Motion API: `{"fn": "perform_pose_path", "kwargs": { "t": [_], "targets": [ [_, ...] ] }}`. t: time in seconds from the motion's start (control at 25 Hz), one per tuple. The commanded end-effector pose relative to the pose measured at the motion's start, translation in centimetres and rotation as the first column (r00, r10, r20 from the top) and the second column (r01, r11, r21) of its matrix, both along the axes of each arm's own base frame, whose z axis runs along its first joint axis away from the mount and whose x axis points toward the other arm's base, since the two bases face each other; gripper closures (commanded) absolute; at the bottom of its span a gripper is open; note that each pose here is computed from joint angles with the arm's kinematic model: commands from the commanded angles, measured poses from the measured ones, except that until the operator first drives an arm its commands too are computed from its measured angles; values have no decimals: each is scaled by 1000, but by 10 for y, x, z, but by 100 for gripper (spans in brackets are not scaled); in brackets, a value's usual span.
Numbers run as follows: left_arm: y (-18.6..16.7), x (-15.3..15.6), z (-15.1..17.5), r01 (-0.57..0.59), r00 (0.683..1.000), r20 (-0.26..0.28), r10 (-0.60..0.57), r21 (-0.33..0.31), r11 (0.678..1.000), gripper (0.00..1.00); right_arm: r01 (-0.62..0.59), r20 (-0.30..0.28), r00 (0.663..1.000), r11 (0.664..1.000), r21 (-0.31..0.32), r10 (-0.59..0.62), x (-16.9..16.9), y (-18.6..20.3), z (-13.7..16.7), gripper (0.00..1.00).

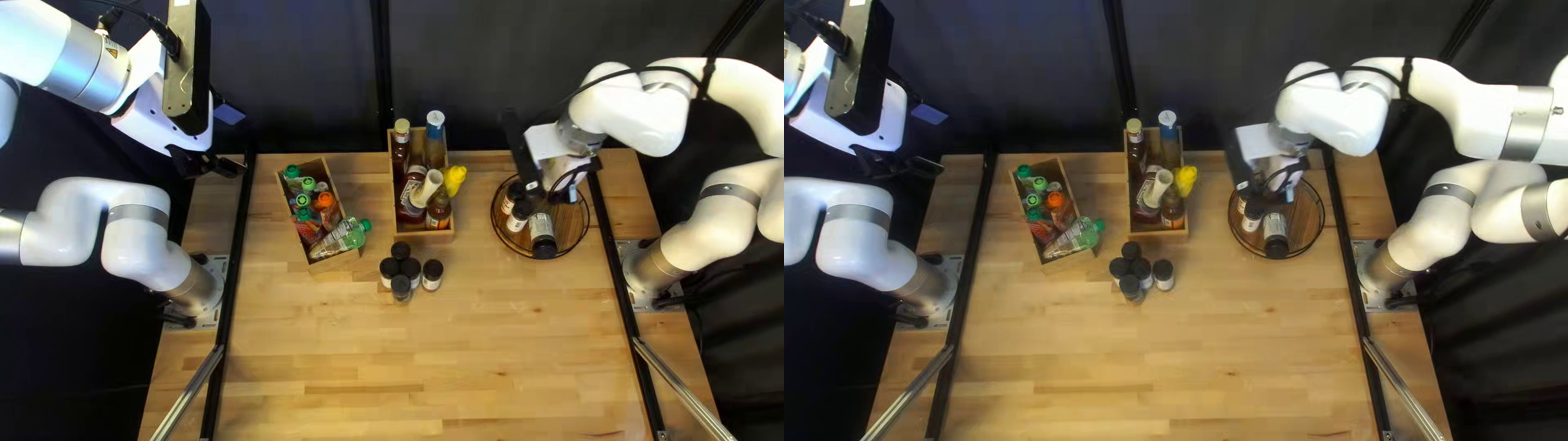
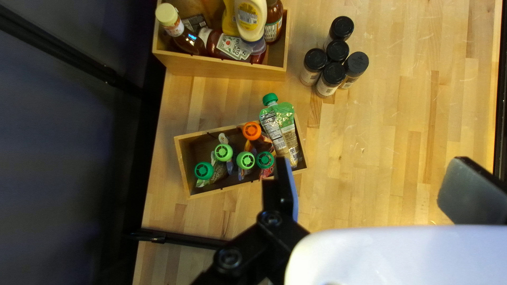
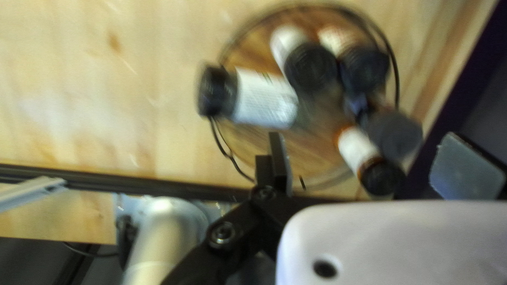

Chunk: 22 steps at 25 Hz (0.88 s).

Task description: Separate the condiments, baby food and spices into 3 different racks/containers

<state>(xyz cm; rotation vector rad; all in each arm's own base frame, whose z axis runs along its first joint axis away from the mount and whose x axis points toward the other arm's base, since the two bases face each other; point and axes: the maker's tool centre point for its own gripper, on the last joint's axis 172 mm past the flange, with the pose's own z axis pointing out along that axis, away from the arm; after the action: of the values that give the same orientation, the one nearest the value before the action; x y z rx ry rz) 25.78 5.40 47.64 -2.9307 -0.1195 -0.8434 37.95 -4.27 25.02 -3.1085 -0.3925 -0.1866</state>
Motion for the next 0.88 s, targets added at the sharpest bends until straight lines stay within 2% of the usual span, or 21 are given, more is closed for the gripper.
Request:
{"fn": "perform_pose_path", "kwargs": {
  "t": [0.04, 0.16, 0.44, 0.64, 0.88],
  "targets": [
    [0, 0, 0, 0, 1000, 0, 0, 0, 1000, 0, 54, 34, 998, 997, 51, -55, 35, 42, -3, 0],
    [0, 0, 0, 0, 1000, 0, 0, 0, 1000, 0, 113, 57, 992, 992, 58, -117, 59, 62, -6, 0],
    [0, 0, 0, 0, 1000, 0, 0, 0, 1000, 0, 236, 128, 962, 970, 63, -242, 95, 66, -34, 0],
    [0, 0, 0, 0, 1000, 0, 0, 0, 1000, 0, 259, 185, 947, 965, 36, -261, 108, 66, -53, 0],
    [0, 0, 0, 0, 1000, 0, 0, 0, 1000, 0, 255, 223, 942, 967, 14, -251, 114, 65, -84, 0]
  ]
}}
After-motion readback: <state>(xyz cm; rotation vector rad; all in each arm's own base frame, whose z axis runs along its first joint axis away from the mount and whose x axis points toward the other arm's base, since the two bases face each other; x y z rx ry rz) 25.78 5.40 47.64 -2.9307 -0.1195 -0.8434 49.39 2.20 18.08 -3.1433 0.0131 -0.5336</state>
